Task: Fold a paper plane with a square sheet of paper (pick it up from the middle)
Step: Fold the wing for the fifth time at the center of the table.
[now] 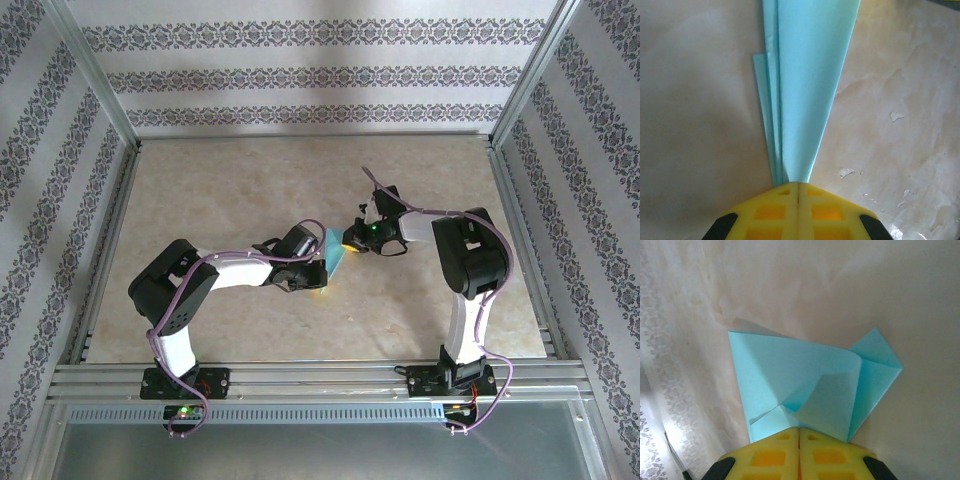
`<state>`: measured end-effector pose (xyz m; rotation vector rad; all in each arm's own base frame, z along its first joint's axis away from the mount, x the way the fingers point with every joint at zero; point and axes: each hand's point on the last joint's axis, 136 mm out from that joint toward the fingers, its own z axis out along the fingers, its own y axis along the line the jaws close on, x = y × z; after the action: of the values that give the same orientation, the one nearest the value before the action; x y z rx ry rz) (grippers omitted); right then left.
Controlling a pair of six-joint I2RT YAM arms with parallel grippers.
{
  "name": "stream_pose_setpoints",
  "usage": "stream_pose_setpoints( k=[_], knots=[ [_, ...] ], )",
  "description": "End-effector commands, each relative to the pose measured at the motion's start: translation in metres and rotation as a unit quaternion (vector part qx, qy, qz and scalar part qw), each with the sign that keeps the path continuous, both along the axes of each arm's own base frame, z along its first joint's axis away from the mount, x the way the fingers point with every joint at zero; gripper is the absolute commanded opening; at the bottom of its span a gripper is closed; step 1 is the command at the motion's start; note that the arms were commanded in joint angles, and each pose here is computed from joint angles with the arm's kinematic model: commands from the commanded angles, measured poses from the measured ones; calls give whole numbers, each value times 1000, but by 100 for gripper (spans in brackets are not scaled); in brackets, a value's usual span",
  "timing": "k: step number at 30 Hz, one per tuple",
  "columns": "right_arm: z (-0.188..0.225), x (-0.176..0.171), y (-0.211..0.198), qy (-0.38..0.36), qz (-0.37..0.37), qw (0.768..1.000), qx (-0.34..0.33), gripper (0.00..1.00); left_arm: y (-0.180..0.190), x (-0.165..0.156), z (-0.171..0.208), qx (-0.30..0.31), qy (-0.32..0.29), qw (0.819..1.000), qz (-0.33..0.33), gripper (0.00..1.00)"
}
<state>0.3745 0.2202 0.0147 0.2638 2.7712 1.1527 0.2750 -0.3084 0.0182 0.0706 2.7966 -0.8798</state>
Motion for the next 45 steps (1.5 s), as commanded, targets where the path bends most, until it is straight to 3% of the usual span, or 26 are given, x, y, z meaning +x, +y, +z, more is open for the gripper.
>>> stream_pose_setpoints(
  k=[1,15,23,30,36,45],
  knots=[
    [-23,39,-49,-27,-71,994,-77,8,36,-44,-42,83,93,992,-14,0],
    [-13,61,-59,-42,-81,993,-73,9,34,-41,-35,88,88,992,-29,0],
    [16,83,-76,-76,-97,987,-106,10,31,-39,-31,86,84,992,-35,0],
    [56,70,-77,-111,-101,983,-102,13,6,-14,13,34,40,998,-40,0],
    [75,28,-81,-122,-105,976,-144,28,13,20,72,-18,-31,999,14,22],
    [64,-37,-58,-92,-80,958,-258,54,120,47,82,71,-88,981,155,66]
  ],
)
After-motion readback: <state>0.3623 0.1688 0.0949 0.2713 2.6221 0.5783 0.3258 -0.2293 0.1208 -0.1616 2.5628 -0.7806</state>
